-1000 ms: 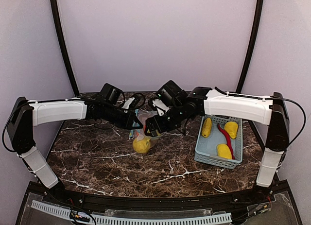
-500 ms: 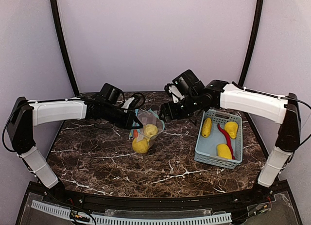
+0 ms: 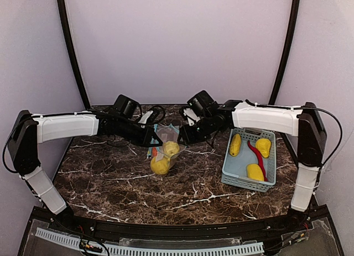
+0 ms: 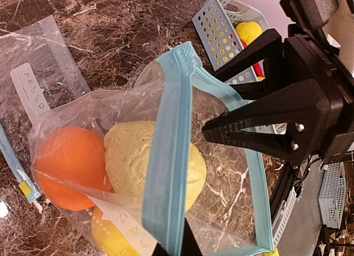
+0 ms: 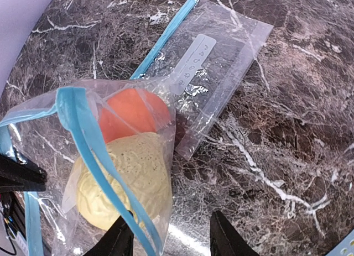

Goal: Place the food in the zip-top bag and seal the zipper

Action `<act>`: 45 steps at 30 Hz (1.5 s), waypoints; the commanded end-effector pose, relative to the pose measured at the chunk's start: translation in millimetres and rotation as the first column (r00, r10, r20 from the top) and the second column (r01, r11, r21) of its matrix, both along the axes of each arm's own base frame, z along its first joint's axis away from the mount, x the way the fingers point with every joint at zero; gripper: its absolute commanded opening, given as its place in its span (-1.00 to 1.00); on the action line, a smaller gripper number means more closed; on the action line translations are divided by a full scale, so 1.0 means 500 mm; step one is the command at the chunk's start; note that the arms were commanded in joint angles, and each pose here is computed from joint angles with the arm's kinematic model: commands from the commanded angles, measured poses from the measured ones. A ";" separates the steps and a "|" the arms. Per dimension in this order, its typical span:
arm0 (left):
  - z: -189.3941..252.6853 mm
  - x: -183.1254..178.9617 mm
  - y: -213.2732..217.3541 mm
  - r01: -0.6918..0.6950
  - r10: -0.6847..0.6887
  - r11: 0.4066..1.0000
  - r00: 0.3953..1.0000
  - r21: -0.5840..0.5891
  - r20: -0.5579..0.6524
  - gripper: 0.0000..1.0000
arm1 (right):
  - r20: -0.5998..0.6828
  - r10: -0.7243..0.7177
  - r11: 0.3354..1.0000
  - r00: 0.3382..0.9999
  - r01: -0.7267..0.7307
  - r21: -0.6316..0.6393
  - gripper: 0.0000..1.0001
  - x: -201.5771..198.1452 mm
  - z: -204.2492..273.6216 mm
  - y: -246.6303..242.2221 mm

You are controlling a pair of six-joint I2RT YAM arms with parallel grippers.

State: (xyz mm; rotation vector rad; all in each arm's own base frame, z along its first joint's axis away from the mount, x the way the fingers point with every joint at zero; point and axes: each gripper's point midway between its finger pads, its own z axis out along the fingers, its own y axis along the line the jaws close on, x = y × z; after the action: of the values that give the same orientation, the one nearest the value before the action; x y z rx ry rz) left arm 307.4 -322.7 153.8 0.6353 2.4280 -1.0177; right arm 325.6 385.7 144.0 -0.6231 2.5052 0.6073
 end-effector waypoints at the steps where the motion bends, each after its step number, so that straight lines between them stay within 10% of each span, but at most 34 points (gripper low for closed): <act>1: 0.048 0.001 0.004 0.006 -0.004 1.000 0.999 -0.030 0.046 -0.99 | 0.041 0.026 0.998 0.999 -0.028 0.052 -0.28 0.029 0.030 0.032; 6: 0.061 0.003 0.011 -0.001 0.002 1.000 0.997 -0.020 0.078 -0.99 | 0.072 0.024 0.993 0.997 -0.032 0.117 -1.00 0.024 0.095 0.040; 12: 0.087 0.002 0.016 -0.002 0.006 0.999 0.993 -0.034 0.119 -0.95 | 0.098 0.027 0.987 0.995 -0.042 0.153 -1.00 -0.006 0.148 0.040; 22: 0.087 0.003 0.018 -0.010 0.013 1.000 0.993 -0.027 0.115 -0.04 | 0.105 -0.021 0.989 0.994 0.006 0.148 -1.00 -0.012 0.157 0.028; 45: 0.122 -0.010 0.007 0.025 -0.006 0.993 0.988 -0.118 0.155 -0.99 | 0.261 -0.010 0.986 0.965 -0.035 0.165 -1.00 -0.024 0.222 0.058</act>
State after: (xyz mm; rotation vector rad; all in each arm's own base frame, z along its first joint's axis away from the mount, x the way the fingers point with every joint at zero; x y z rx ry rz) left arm 303.3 -326.4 194.4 0.6733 2.2910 -1.0802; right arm 305.2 415.6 219.8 -0.6597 2.3070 0.7091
